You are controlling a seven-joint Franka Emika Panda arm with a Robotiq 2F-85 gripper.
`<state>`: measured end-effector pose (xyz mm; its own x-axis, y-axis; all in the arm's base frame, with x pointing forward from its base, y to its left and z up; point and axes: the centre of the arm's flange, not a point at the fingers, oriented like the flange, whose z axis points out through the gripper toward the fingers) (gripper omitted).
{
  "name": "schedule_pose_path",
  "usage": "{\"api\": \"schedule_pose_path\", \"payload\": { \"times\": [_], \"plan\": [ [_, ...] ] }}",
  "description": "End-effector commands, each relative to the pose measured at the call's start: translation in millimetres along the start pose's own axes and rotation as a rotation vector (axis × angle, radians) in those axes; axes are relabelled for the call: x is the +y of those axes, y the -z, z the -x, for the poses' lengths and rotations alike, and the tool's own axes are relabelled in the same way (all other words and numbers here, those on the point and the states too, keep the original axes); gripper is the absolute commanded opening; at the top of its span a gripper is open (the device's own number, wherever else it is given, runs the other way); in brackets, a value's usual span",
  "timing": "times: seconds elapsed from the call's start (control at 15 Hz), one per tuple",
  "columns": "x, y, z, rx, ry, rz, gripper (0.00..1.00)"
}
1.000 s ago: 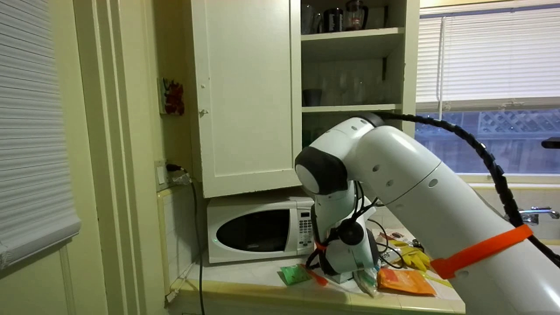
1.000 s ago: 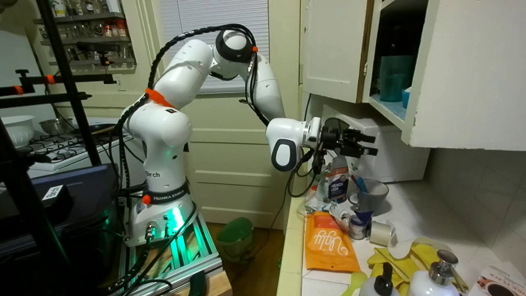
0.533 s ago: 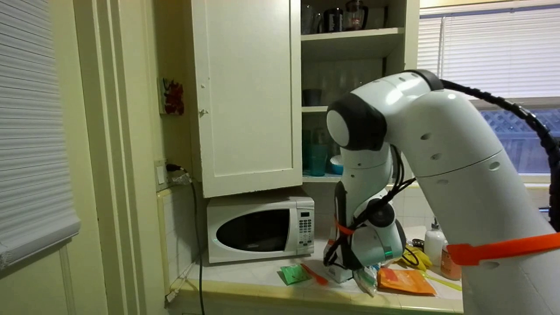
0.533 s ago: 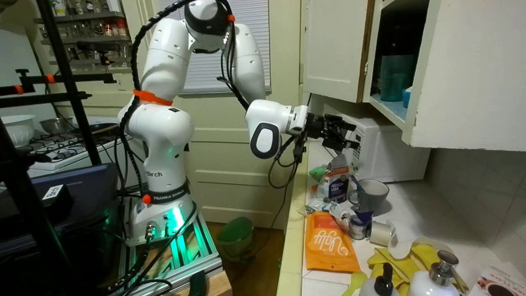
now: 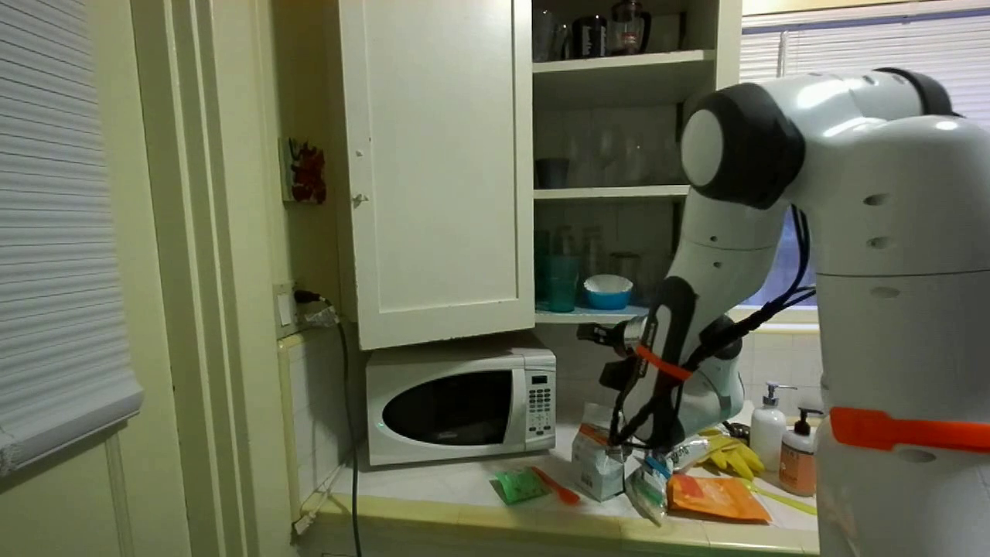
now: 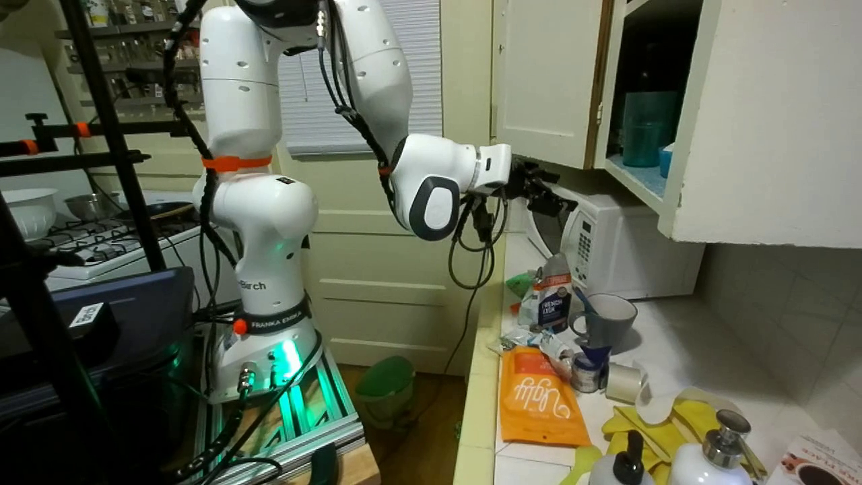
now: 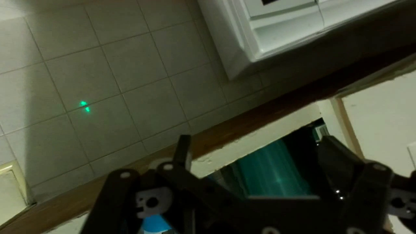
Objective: Place the blue butter knife inside the cup
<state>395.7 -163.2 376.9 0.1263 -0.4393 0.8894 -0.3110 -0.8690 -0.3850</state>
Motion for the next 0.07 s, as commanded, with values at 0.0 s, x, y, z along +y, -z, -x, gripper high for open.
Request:
{"api": "schedule_pose_path", "payload": {
  "times": [0.0],
  "plan": [
    [0.6,0.5,-1.4,0.004,0.000,0.001,1.00]
  ]
}}
